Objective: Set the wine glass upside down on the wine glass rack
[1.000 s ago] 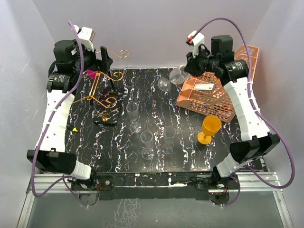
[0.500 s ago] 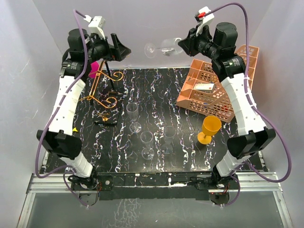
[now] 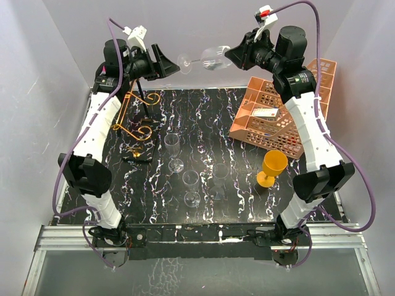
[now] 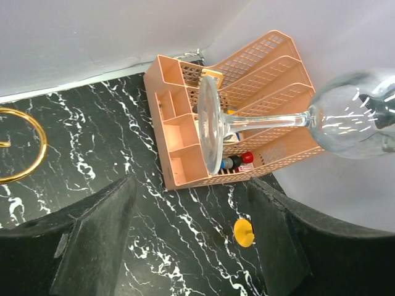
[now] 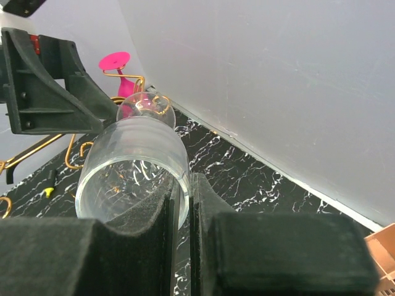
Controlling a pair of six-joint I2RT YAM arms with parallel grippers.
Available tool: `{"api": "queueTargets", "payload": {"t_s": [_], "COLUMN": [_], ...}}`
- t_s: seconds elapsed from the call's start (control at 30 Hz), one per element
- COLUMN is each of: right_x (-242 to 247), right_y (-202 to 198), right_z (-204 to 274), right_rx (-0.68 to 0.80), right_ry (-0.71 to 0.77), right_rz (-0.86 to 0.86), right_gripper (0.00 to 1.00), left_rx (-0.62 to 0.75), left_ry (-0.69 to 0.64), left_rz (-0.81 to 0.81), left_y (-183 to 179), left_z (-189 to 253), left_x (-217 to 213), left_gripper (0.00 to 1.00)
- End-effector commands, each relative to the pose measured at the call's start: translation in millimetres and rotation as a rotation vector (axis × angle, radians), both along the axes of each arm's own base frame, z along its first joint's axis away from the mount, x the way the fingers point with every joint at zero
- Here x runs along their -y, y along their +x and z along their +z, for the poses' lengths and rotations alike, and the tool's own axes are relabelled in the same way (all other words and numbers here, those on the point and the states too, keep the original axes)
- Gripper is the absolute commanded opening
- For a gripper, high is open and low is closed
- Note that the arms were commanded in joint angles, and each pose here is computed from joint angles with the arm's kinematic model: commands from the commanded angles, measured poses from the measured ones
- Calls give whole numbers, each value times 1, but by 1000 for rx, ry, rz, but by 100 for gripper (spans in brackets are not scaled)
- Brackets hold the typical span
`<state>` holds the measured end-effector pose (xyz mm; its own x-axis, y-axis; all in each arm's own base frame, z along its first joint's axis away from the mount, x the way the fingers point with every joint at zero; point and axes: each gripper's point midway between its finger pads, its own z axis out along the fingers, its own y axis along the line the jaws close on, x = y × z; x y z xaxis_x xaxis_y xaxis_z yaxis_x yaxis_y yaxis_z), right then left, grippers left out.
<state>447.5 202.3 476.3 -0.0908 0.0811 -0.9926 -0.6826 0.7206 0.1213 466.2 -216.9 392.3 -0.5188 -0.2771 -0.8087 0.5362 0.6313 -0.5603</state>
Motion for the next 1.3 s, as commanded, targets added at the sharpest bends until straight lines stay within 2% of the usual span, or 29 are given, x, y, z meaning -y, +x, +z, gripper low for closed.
{"api": "queueTargets", "payload": {"t_s": [0.0,0.17,0.47,0.67,0.77,0.87,0.97,1.07,1.27], "right_x": [-3,-6,-9,-10,-11,-11,-10,-9,-3], "right_y": [-16,-16,-19,-18,-18,-17,-18,-20,-25], "right_z": [54,48,40,36,32,30,27,25,17], "right_rx": [145,134,124,122,113,109,109,113,125], "right_ry": [70,66,57,51,50,48,40,26,-31], "right_rz": [27,52,75,81,87,85,87,80,62], "right_gripper": [8,8,8,8,8,8,8,15,40], "left_rx": [54,44,39,47,47,50,54,75,104], "left_ry": [-59,-78,-88,-89,-89,-90,-88,-75,-39], "left_rz": [-87,-109,-142,-148,-148,-152,-146,-122,-57], "left_y": [-14,-11,-7,-10,-9,-10,-10,-10,-3], "left_z": [26,23,17,19,18,18,19,24,31], "left_x": [16,22,32,33,33,33,32,28,16], "left_gripper": [68,61,30,13,9,0,0,0,0]}}
